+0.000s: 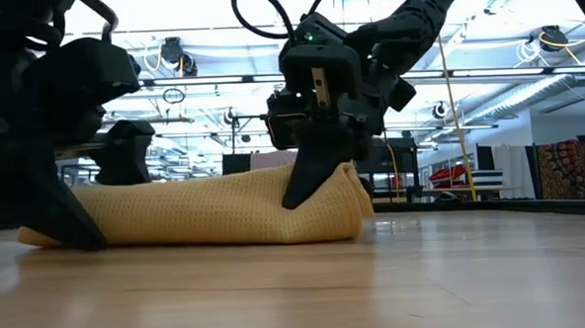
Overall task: Roll towel
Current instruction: Roll the yellow towel
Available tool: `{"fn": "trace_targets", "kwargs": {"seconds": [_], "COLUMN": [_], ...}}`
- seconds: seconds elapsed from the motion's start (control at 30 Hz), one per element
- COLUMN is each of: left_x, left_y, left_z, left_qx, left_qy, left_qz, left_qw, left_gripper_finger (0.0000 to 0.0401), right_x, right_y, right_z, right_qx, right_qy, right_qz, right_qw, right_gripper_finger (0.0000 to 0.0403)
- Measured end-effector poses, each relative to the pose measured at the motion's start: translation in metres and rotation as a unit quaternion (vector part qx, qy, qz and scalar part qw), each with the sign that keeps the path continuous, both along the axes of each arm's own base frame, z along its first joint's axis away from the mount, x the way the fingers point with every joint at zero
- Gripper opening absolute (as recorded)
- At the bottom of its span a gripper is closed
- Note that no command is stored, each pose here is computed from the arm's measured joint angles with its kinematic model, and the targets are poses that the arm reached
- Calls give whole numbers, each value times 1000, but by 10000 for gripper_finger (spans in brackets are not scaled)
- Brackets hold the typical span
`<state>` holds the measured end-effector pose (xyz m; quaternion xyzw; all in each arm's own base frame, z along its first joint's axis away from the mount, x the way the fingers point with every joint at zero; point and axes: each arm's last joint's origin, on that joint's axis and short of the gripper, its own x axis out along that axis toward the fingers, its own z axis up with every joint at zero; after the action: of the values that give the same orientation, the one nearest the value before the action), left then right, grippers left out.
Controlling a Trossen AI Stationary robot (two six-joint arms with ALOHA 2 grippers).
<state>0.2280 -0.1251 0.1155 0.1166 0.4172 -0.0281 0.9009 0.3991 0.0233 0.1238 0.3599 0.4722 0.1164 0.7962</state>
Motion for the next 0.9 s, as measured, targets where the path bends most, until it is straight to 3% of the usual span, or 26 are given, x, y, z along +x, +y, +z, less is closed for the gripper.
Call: {"fn": "trace_targets", "kwargs": {"seconds": [0.1,0.23,0.4,0.53,0.63,0.73,0.9], "left_x": [0,0,1,3,5,7,10], "left_y": [-1,0,1,5,12,20,34], "left_z": [0,4,8,15,25,34,43], "left_qx": [-11,-54,-141,-204,-261,-301,-336], "left_qy": [1,-4,22,38,48,48,45], "left_qz": [2,29,45,44,33,28,24], "left_qw": [1000,998,989,977,964,952,941], "left_gripper_finger": [309,216,97,29,11,19,56], "right_x": [0,0,-3,-15,-28,-38,-46], "right_y": [0,0,0,2,13,33,78], "right_z": [0,1,25,52,74,88,91], "right_qx": [5,7,-7,-55,-113,-172,-241], "right_qy": [0,-2,-38,-50,-67,-82,-108], "right_qz": [4,4,16,22,32,45,48], "right_qw": [1000,1000,999,997,991,981,963], "right_gripper_finger": [18,39,120,204,260,300,321]}}
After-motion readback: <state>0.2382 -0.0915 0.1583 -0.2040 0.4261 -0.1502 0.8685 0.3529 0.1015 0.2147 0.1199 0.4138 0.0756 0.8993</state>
